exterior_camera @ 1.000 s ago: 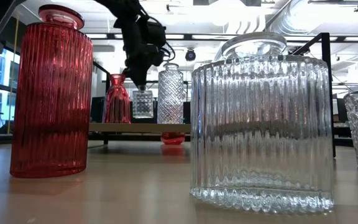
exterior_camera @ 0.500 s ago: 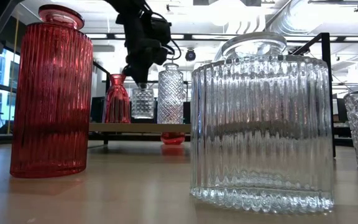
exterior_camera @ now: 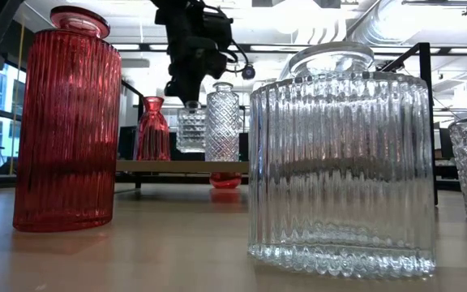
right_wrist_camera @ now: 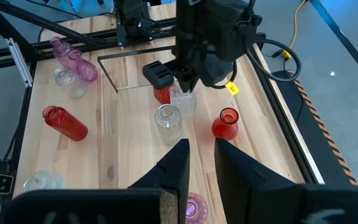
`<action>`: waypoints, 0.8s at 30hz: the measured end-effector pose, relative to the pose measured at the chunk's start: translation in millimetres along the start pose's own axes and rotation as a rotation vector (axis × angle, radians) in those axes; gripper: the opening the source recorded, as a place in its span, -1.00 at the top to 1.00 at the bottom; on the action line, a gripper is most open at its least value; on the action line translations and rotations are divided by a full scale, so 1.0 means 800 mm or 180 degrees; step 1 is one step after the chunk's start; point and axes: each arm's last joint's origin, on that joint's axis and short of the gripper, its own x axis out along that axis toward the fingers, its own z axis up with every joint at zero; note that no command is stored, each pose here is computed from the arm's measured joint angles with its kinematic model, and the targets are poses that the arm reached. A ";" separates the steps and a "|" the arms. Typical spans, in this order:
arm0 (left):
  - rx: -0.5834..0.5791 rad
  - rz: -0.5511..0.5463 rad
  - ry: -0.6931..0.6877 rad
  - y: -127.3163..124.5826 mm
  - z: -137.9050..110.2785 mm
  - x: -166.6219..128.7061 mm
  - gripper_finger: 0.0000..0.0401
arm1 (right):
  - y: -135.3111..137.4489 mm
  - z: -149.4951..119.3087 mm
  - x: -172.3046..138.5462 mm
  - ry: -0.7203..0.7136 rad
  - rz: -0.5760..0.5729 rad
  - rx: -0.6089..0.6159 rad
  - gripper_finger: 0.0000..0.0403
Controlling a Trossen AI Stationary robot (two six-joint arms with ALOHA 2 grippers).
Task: Sort vases onto shelf
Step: Put the transparent vase on the shelf
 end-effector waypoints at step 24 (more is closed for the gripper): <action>-0.0147 -0.0046 0.0174 -0.031 -0.009 0.014 0.93 | 0.000 -0.001 0.000 0.0024 0.0040 0.0005 0.72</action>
